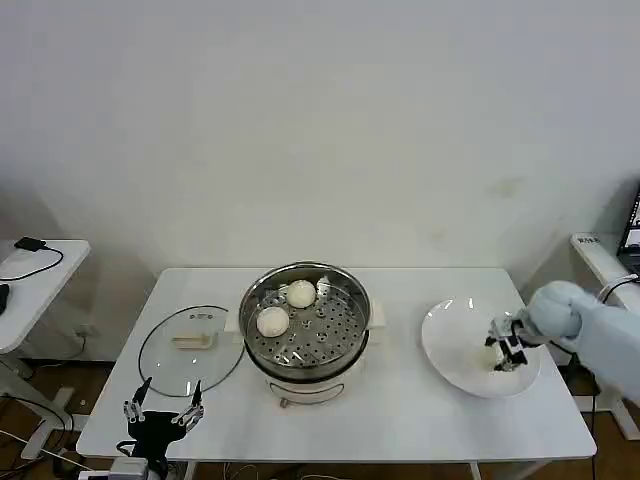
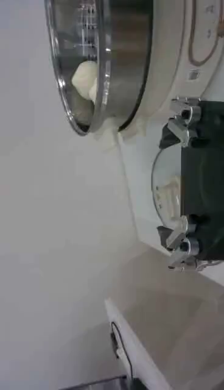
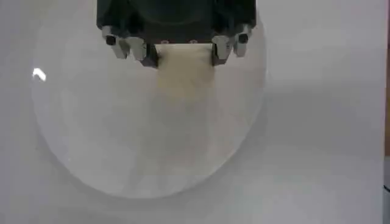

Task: Take steamed baozi put them in steamer then cover it.

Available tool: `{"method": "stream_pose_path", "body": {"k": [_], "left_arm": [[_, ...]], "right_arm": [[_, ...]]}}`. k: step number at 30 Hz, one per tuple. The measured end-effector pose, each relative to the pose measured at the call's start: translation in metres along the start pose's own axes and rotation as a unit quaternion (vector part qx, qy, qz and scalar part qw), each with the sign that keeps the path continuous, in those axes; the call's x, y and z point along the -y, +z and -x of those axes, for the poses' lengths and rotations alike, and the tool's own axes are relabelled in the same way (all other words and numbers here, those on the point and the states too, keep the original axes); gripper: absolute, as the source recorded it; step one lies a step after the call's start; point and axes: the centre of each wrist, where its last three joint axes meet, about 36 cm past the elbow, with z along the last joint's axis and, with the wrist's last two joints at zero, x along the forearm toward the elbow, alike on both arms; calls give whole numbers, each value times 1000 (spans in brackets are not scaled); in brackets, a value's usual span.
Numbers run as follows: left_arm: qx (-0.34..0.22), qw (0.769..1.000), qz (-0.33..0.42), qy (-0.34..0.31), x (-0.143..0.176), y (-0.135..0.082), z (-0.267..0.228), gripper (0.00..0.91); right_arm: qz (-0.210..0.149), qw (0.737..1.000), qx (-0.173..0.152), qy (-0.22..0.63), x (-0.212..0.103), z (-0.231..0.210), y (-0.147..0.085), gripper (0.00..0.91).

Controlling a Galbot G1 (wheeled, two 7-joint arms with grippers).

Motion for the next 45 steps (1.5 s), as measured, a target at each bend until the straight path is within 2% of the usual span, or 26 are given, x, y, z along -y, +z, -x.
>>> {"method": "stream_pose_path", "body": {"k": [5,8,11,18,27,34,39,45], "left_arm": [[1,1000,-3,2,-1,-1,2,907],[2,1000,-5,1,-3,-2,3,907],[4,1000,-9,0,-5,-4,3,907],[10,1000,-22,-3,-6,-10,3,907],[14,999,-29,-10,-10,-15,-1,907],[16,999,-31,-17,-13,-18,-5,907],[14,999,-30,-23,-16,-17,-6,907],[11,999,-32,-27,-17,-16,-7,907]], "right_arm": [[-10,999,19,30,26,-43,-13,595],[-23,998,34,51,45,-72,-30,595],[-42,995,51,75,64,-102,-52,595],[-104,986,88,101,101,-149,-129,595],[-203,968,114,88,126,-154,-239,595],[-281,949,125,65,124,-133,-313,595],[-332,933,130,44,113,-115,-348,595],[-387,913,128,24,97,-92,-368,595]]}}
